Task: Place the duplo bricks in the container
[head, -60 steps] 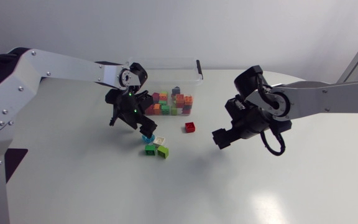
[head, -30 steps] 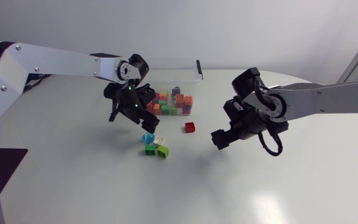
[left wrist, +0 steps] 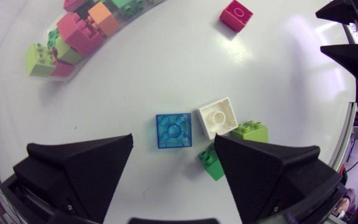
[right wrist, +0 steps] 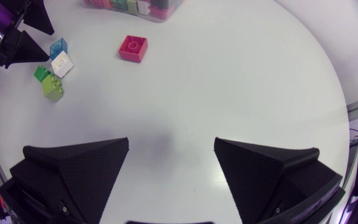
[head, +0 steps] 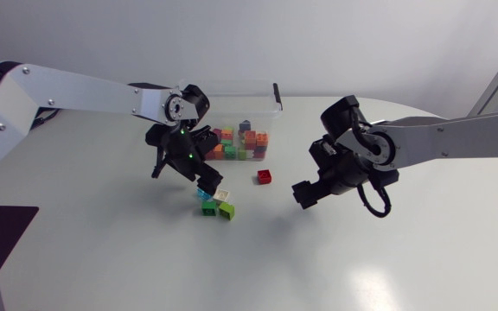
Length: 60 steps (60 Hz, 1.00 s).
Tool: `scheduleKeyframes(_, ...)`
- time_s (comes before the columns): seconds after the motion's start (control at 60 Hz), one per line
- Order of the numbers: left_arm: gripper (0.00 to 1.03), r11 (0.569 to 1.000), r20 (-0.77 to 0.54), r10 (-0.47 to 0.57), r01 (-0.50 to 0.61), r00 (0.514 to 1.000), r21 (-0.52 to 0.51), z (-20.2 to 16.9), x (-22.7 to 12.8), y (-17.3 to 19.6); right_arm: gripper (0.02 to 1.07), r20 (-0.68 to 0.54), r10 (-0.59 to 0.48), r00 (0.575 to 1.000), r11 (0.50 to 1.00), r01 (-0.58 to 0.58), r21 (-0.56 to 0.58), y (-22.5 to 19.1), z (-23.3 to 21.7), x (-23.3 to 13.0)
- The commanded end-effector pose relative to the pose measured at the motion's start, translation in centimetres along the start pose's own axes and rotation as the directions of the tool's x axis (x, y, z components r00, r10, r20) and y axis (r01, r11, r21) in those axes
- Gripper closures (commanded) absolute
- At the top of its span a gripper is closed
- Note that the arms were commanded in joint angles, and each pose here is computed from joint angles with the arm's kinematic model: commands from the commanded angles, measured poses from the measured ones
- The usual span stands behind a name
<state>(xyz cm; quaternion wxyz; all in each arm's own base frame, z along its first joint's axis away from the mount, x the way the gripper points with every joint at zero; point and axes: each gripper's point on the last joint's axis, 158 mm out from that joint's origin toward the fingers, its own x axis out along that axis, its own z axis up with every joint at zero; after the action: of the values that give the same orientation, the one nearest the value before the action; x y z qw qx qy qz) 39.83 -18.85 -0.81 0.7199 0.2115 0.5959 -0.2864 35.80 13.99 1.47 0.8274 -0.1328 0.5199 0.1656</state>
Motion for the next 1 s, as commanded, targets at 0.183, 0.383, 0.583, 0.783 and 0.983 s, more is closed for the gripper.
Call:
scheduleKeyframes(0.183, 0.12, 1.0, -0.002, 0.002, -0.002, 1.0, -0.006, -0.4, 0.4, 0.3, 0.07, -0.04, -0.001, 0.999, 1.0, 0.0, -0.019, 0.4, -1.5, 1.1)
scheduleKeyframes(0.383, 0.13, 1.0, -0.012, 0.019, -0.02, 1.0, -0.015, -0.7, 1.2, 1.1, 0.07, -0.041, -0.001, 0.999, 1.0, 0.0, -0.019, 0.4, -1.6, 1.3)
scheduleKeyframes(0.583, 0.15, 1.0, -0.019, 0.017, -0.018, 1.0, -0.019, -1.0, 1.6, 1.2, 0.07, -0.044, 0.0, 0.999, 1.0, -0.001, -0.02, 0.5, -1.8, 1.4)
scheduleKeyframes(0.783, 0.17, 1.0, -0.037, 0.013, -0.014, 0.999, -0.016, -1.5, 2.2, 0.9, 0.07, -0.047, -0.004, 0.999, 1.0, 0.003, -0.022, 0.4, -1.9, 1.5)
scheduleKeyframes(0.983, 0.19, 1.0, -0.043, 0.014, -0.015, 0.999, -0.013, -1.6, 2.7, 0.8, 0.07, -0.05, -0.007, 0.999, 1.0, 0.006, -0.026, 0.5, -2.0, 1.5)
